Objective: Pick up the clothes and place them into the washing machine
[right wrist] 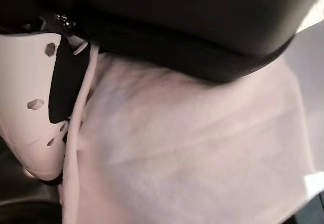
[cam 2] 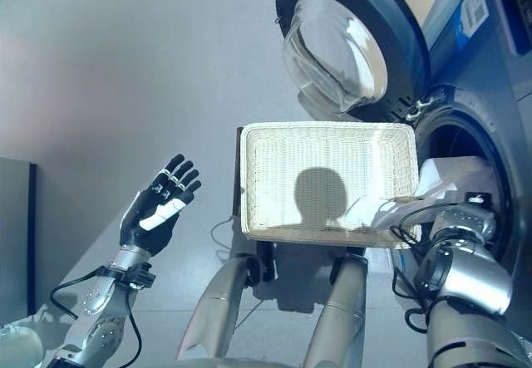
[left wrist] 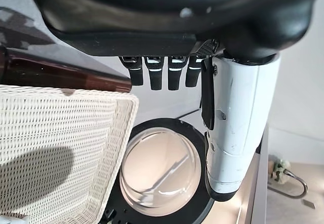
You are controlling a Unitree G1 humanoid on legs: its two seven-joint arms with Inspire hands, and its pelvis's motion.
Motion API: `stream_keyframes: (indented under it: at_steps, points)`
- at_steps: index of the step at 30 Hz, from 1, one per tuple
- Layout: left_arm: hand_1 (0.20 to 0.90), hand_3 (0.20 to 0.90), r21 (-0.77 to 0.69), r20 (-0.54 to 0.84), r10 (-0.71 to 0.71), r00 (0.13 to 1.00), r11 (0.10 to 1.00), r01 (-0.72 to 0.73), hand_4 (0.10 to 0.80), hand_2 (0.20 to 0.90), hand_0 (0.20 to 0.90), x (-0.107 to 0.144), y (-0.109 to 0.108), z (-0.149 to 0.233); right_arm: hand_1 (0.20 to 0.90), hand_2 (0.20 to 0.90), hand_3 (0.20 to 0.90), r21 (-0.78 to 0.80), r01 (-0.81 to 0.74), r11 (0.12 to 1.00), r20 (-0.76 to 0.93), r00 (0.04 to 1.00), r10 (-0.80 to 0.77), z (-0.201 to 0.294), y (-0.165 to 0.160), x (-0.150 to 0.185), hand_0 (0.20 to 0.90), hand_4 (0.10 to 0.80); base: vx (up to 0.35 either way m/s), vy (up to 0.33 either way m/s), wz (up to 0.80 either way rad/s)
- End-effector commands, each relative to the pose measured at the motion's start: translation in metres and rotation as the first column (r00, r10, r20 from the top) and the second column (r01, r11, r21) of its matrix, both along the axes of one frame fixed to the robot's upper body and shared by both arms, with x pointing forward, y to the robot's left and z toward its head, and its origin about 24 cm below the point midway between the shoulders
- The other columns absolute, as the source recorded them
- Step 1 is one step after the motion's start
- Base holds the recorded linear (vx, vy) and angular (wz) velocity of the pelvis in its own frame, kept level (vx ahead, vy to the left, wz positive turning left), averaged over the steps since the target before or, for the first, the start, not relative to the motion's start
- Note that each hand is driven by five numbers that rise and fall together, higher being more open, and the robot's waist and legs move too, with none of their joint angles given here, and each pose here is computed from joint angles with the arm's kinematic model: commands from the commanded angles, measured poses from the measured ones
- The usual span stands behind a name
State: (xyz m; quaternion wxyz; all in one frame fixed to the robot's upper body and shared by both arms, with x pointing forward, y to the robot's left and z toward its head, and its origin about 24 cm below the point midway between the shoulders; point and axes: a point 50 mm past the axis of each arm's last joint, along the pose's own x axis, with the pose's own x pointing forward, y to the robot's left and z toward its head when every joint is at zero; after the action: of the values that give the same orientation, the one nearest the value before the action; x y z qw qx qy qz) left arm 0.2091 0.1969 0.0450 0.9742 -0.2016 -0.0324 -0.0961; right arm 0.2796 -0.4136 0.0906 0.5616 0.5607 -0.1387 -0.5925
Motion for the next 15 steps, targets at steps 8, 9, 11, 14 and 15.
stream_keyframes:
  at_steps: [8, 9, 11, 14, 15]
  points:
    - [0.9, 0.9, -0.05, 0.236, -0.013, 0.972, 0.998, 0.025, 0.8, 0.9, 0.9, -0.007, 0.003, 0.046, 0.2, 0.2, 0.2, -0.32, 0.26, 0.911, 0.061, 0.965, -0.254, 0.1, -0.062, -0.047, 0.2, 0.3, 0.002, 0.001, -0.01]
    - [0.9, 0.9, -0.05, 0.235, -0.013, 0.972, 0.998, 0.025, 0.8, 0.9, 0.9, -0.007, 0.003, 0.046, 0.2, 0.2, 0.2, -0.321, 0.26, 0.911, 0.058, 0.965, -0.255, 0.101, -0.062, -0.047, 0.2, 0.3, 0.015, 0.021, 0.04]
    - [0.9, 0.9, -0.05, 0.24, -0.009, 0.971, 0.999, 0.021, 0.8, 0.9, 0.9, -0.007, 0.003, 0.047, 0.2, 0.2, 0.2, -0.318, 0.242, 0.917, 0.037, 0.969, -0.243, 0.092, -0.058, -0.043, 0.2, 0.3, 0.002, 0.017, 0.0]
    - [0.9, 0.9, -0.057, 0.242, -0.005, 0.97, 0.998, 0.02, 0.8, 0.9, 0.9, -0.005, 0.003, 0.046, 0.2, 0.2, 0.2, -0.306, 0.186, 0.934, 0.002, 0.981, -0.195, 0.08, -0.051, -0.034, 0.2, 0.3, 0.001, 0.018, -0.08]
    - [0.9, 0.9, -0.059, 0.248, -0.01, 0.969, 0.998, 0.025, 0.8, 0.9, 0.9, -0.004, 0.002, 0.047, 0.335, 0.335, 0.335, -0.302, 0.155, 0.941, -0.007, 0.986, -0.164, 0.076, -0.046, -0.028, 0.335, 0.396, 0.002, 0.009, -0.09]
